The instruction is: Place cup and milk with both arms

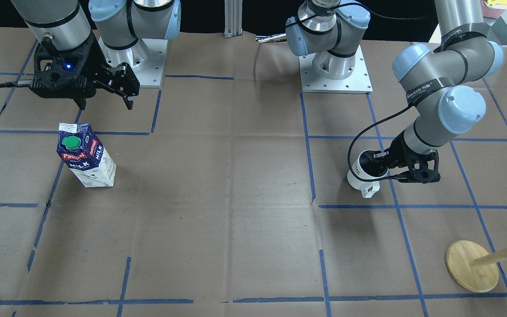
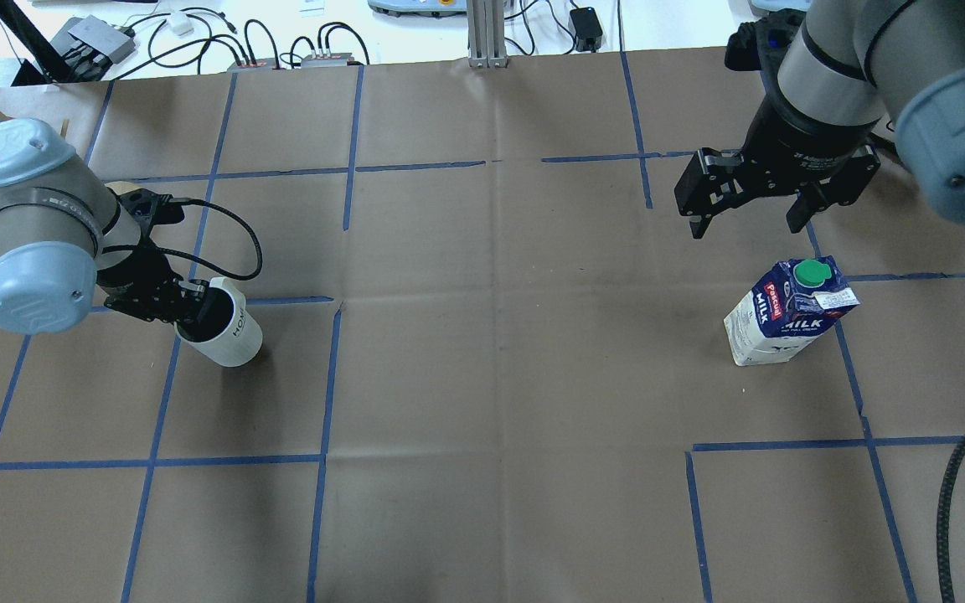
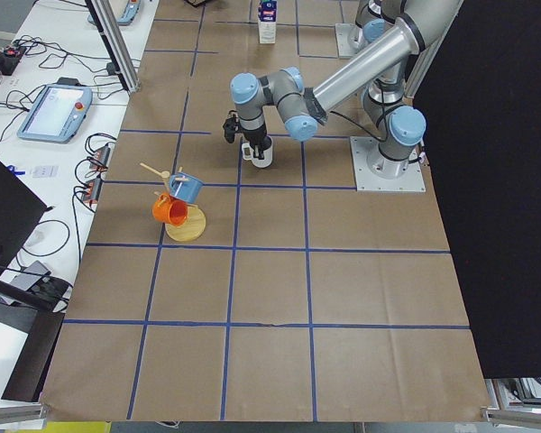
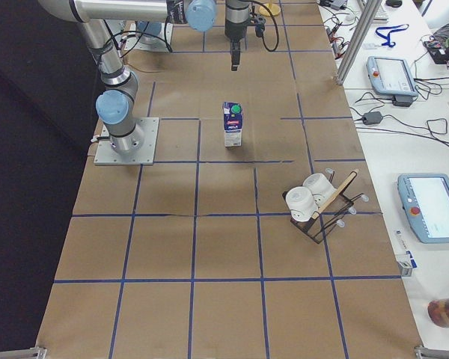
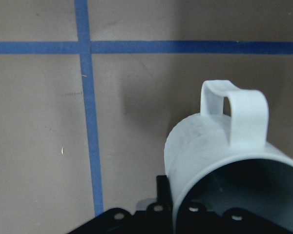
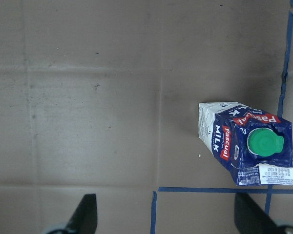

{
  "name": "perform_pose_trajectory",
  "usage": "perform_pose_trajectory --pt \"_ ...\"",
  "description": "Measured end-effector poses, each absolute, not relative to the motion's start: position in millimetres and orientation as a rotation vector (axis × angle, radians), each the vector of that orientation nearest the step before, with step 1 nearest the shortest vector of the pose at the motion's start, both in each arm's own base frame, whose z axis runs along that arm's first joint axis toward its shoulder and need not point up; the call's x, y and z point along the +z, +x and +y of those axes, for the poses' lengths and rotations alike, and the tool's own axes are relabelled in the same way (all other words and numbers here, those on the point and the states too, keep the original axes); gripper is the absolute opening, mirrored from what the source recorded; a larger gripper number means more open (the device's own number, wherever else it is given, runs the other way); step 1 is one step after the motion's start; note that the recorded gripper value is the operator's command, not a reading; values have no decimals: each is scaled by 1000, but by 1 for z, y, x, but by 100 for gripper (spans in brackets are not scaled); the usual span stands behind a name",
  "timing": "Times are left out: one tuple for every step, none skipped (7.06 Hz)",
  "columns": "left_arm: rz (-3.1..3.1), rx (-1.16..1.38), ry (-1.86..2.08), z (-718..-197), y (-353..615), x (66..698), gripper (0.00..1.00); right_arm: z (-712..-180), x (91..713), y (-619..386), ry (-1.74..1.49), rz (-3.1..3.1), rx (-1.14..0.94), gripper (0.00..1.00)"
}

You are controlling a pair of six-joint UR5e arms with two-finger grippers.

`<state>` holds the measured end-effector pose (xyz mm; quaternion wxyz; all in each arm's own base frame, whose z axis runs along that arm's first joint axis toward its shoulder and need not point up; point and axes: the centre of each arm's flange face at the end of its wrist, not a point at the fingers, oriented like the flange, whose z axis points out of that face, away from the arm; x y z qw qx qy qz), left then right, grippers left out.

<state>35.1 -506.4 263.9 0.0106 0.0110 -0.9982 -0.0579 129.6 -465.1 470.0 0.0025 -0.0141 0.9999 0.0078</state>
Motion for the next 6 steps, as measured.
perform_pose_trajectory --pt "-3096 -123 25 -523 15 290 0 -465 470 130 -45 3136 23 100" --pt "-3088 -63 -53 -545 -20 315 1 -465 470 130 -45 3136 23 100" --pt "-3084 -29 -167 -572 -63 329 1 -465 470 130 -45 3137 25 100" --pt "-3078 -34 -254 -598 -102 332 1 -465 470 129 -45 3137 26 100" --pt "-3077 -59 -331 -622 -142 327 1 -465 470 129 -44 3136 26 100" --pt "-3079 -84 -407 -643 -181 313 1 -465 470 129 -45 3137 26 100"
